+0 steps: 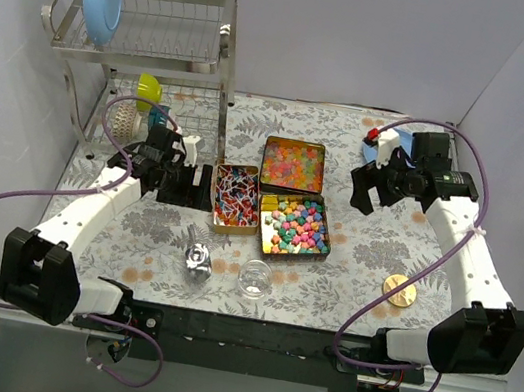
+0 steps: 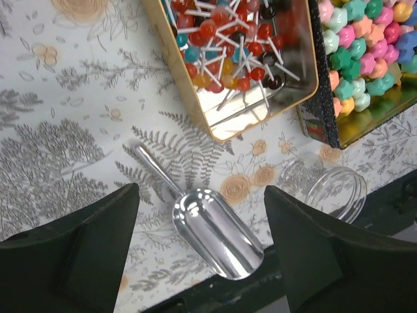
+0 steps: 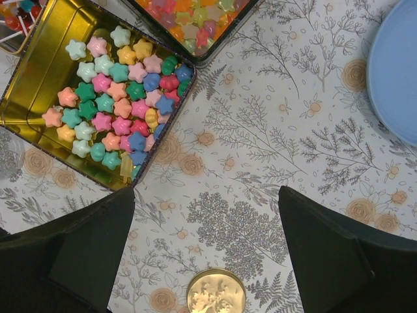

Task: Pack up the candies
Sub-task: Pick up the spatula from the center of the board.

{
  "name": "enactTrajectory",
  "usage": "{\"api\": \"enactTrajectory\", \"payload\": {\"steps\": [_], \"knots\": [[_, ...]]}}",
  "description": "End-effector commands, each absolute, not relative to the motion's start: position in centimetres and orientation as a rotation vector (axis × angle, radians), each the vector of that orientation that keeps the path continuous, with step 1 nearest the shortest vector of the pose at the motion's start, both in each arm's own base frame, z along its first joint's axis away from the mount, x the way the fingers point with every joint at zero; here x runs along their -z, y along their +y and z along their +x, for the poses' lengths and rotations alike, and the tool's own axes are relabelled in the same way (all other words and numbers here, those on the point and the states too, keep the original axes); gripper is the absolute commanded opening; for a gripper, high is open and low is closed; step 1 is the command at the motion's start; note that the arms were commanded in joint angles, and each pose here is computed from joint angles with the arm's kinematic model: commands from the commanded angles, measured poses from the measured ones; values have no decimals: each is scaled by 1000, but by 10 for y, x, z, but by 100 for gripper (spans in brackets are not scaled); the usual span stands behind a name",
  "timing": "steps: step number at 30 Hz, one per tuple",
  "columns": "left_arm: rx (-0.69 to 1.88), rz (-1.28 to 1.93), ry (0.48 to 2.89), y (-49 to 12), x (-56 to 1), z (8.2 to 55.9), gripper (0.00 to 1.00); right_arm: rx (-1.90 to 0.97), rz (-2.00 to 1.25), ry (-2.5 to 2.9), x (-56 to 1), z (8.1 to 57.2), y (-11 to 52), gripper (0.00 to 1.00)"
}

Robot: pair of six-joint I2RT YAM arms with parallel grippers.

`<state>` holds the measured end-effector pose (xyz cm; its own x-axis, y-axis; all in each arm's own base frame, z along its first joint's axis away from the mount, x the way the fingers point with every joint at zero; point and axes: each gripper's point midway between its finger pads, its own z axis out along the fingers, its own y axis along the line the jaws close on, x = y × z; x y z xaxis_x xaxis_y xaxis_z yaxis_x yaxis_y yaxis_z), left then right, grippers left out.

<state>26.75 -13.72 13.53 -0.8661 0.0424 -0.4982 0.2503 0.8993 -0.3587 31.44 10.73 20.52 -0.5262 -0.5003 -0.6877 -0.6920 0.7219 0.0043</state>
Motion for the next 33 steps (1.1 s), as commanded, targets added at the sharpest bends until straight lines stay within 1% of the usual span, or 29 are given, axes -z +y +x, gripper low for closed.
{"api": "enactTrajectory", "payload": {"steps": [1, 2, 5, 7, 8, 10, 12, 13, 14, 16, 18, 22, 25, 26, 28, 31, 32, 33], "knots": [[608, 71, 2696, -137, -143, 243, 75, -376, -933, 2176, -226, 324, 118, 98], [606, 16, 2764, -134, -139, 234, 74, -377, -939, 2176, -226, 325, 120, 98], [634, -30, 2839, -135, -135, 218, 72, -380, -949, 2189, -224, 325, 123, 98], [651, -74, 2919, -136, -121, 204, 66, -380, -954, 2199, -221, 325, 124, 98], [638, -102, 2991, -131, -106, 185, 64, -385, -960, 2204, -220, 324, 125, 98], [620, -166, 3045, -128, -93, 170, 58, -393, -968, 2228, -215, 322, 126, 98], [611, -200, 3056, -128, -90, 170, 54, -394, -986, 2239, -210, 320, 127, 98], [614, -205, 3076, -129, -88, 169, 49, -394, -990, 2244, -208, 320, 127, 98], [577, -212, 3091, -126, -87, 169, 46, -396, -998, 2247, -205, 320, 128, 98], [567, -225, 3106, -125, -85, 169, 44, -397, -1003, 2262, -198, 321, 128, 98], [640, -228, 3121, -133, -83, 165, 46, -399, -1000, 2267, -194, 324, 129, 98], [659, -304, 3197, -138, -64, 148, 44, -418, -1000, 2266, -193, 328, 134, 98], [657, -336, 3225, -138, -56, 144, 41, -402, -997, 2253, -200, 332, 134, 98], [652, -350, 3234, -138, -53, 144, 36, -398, -999, 2248, -202, 333, 134, 98], [644, -348, 3225, -138, -53, 148, 29, -393, -1004, 2249, -201, 333, 133, 98], [610, -346, 3206, -136, -53, 152, 23, -400, -1009, 2250, -200, 331, 134, 98], [607, -325, 3180, -136, -56, 159, 19, -401, -1009, 2248, -200, 332, 134, 98], [602, -300, 3172, -135, -57, 161, 8, -400, -1009, 2245, -201, 332, 135, 98]]}}
